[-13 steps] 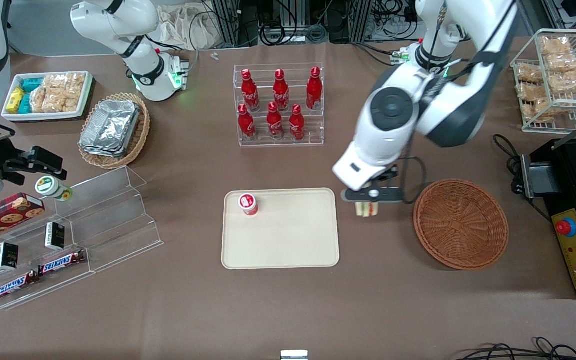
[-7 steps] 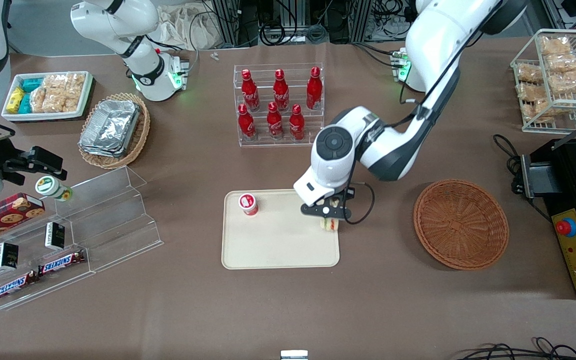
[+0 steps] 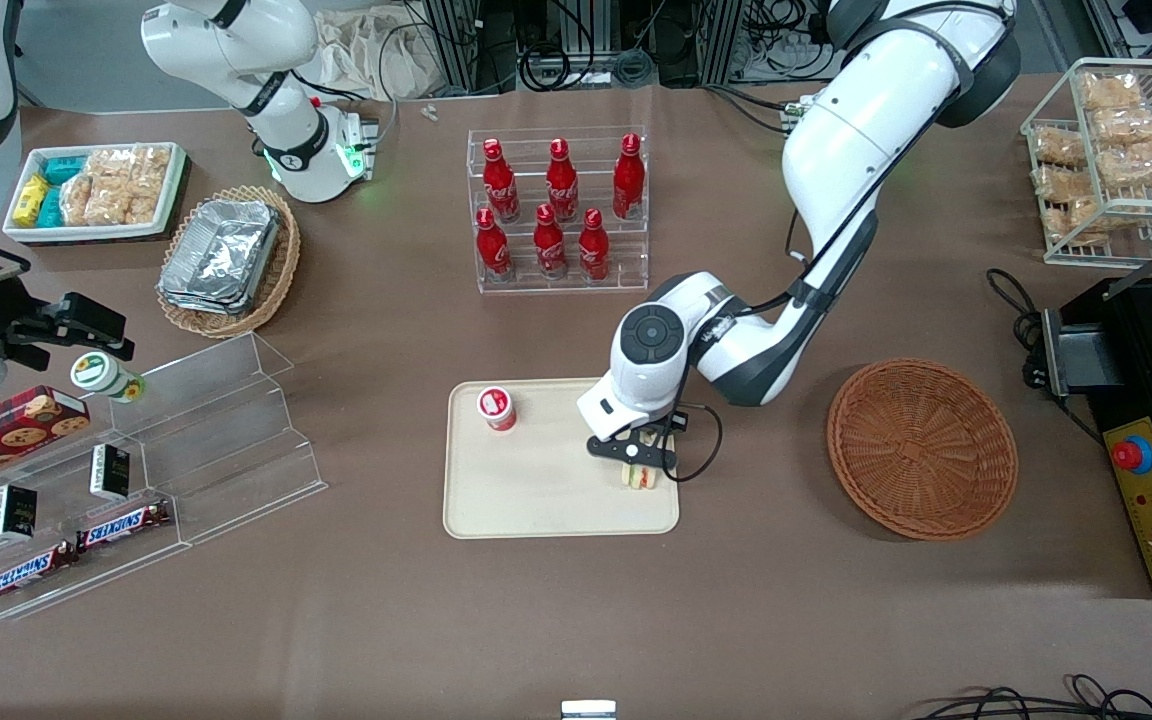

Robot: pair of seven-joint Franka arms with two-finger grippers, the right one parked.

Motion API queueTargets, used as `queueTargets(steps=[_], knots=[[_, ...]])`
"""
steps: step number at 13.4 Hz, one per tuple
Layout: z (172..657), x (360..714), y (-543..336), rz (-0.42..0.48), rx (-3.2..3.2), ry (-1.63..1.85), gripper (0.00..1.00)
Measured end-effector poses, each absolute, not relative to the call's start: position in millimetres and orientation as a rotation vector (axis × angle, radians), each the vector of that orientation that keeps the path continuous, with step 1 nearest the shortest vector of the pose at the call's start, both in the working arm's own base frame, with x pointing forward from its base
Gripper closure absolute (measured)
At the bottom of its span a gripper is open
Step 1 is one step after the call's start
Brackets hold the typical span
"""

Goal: Place sandwich from basket to tray

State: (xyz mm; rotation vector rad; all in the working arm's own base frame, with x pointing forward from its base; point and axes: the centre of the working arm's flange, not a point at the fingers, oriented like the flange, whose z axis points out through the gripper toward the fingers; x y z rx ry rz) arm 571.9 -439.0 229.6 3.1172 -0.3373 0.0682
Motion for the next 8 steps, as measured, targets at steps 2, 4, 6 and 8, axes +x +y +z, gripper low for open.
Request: queueTargets(steps=[2,4,6,8], knots=[[230,575,-438,0.074,3.118,-0.314,0.77],[233,577,-438,0.083,3.119,-0.266,0.58],[238,580,-438,0.087,3.123,-0.210,0.36],[247,579,-433,0.030,3.171,-0.191,0.16]])
